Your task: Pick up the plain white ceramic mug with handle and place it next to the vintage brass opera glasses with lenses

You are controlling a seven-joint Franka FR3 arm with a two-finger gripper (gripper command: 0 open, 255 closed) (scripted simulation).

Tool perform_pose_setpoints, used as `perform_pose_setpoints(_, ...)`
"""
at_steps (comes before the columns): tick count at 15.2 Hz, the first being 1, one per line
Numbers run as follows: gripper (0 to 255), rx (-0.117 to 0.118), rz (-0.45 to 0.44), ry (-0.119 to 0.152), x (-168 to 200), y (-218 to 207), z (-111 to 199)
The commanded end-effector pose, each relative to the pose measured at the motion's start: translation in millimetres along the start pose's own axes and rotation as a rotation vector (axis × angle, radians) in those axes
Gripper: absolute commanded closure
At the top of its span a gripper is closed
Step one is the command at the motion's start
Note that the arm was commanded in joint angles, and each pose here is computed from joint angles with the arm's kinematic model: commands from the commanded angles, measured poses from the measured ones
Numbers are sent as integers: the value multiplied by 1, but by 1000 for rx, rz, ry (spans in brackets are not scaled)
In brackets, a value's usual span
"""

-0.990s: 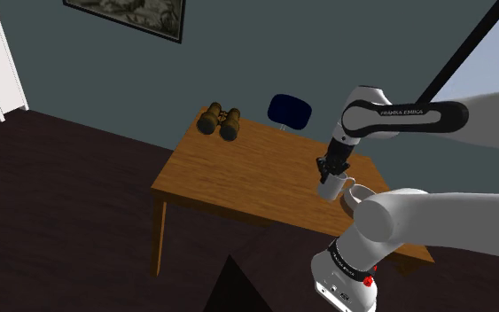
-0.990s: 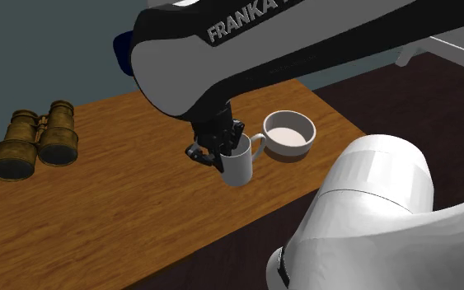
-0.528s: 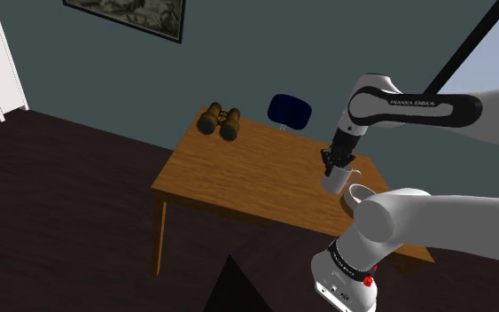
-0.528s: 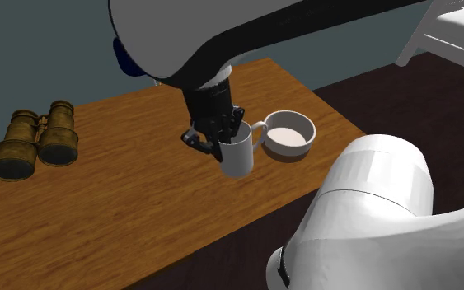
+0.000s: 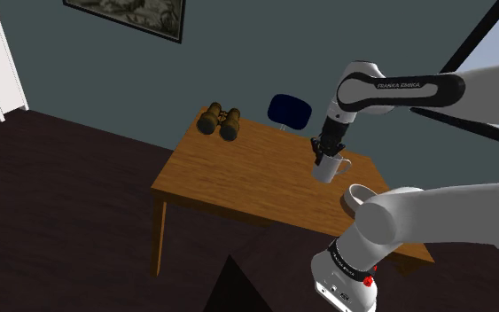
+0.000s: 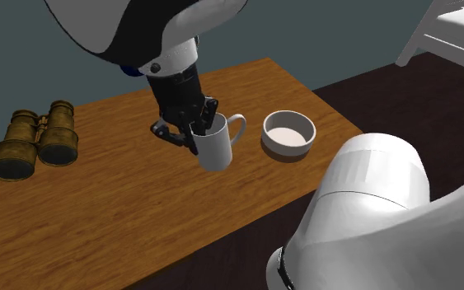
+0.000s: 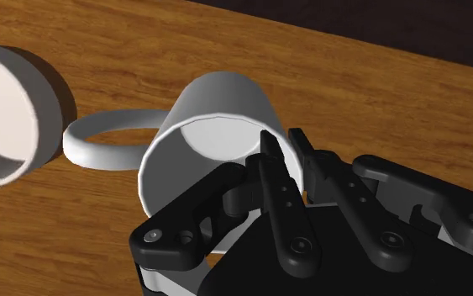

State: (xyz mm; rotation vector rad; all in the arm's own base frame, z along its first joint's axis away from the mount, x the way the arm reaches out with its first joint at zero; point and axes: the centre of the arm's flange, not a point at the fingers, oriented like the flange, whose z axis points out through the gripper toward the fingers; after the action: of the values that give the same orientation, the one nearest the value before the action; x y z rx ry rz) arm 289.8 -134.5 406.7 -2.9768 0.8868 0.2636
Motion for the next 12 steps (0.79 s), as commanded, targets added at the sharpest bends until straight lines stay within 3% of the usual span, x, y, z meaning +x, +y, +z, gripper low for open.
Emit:
perform_pose_setpoints(1,255,0,0,0,21,-18,-5)
perform_pose_setpoints(12,255,0,0,0,128,-113,-26)
